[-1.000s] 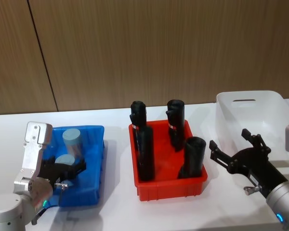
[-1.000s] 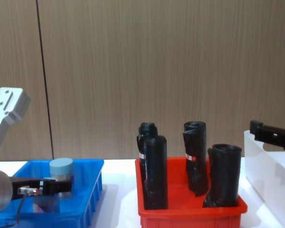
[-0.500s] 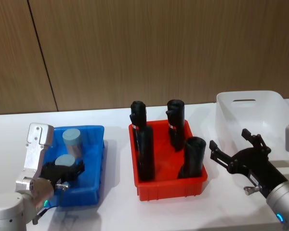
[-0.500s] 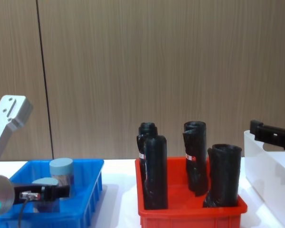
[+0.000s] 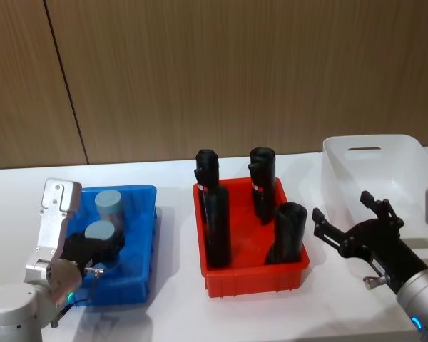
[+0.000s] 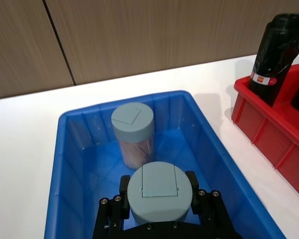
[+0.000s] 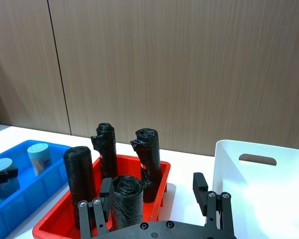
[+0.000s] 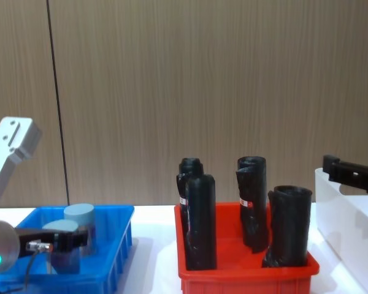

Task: Pick the cotton swabs from the blue box and place them into the white box.

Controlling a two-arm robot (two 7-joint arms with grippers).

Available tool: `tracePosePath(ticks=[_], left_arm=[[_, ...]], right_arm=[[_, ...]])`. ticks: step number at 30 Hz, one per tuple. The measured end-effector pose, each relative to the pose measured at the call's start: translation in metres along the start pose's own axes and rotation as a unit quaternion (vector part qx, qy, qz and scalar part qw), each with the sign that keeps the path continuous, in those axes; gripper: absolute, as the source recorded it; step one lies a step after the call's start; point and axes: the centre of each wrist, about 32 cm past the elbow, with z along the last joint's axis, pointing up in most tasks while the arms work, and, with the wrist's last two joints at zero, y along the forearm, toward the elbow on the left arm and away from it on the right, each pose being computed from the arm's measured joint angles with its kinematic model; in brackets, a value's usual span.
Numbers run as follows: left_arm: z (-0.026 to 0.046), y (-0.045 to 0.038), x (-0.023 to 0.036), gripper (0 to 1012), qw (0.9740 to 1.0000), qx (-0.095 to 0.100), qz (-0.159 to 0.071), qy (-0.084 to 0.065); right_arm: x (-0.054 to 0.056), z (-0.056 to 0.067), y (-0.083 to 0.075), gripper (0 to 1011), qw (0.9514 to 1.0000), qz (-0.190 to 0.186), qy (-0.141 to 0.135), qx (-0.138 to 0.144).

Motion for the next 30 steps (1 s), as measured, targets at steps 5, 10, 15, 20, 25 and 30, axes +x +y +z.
tracePosePath(ticks=[5,10,15,20,25,30], left_arm=[[0.0040,0.0032,0.0002,664,0.9997,-0.020,-0.009,-0.011],[0.0097,0.0077,0.0012,664,0.9982,-0.044,-0.030,-0.025],[0.0156,0.0120,0.0030,664,0.9958,-0.064,-0.054,-0.037],[0.0229,0.0167,0.0053,664,0.9913,-0.084,-0.088,-0.051],[0.0291,0.0204,0.0078,664,0.9864,-0.099,-0.117,-0.060],[0.0352,0.0237,0.0105,664,0.9791,-0.112,-0.154,-0.071]], right_arm=[[0.000,0.000,0.000,1002,1.0000,0.000,0.000,0.000],[0.000,0.000,0.000,1002,1.0000,0.000,0.000,0.000],[0.000,0.000,0.000,1002,1.0000,0.000,0.000,0.000],[0.000,0.000,0.000,1002,1.0000,0.000,0.000,0.000],[0.000,0.000,0.000,1002,1.0000,0.000,0.000,0.000],[0.000,0.000,0.000,1002,1.0000,0.000,0.000,0.000]])
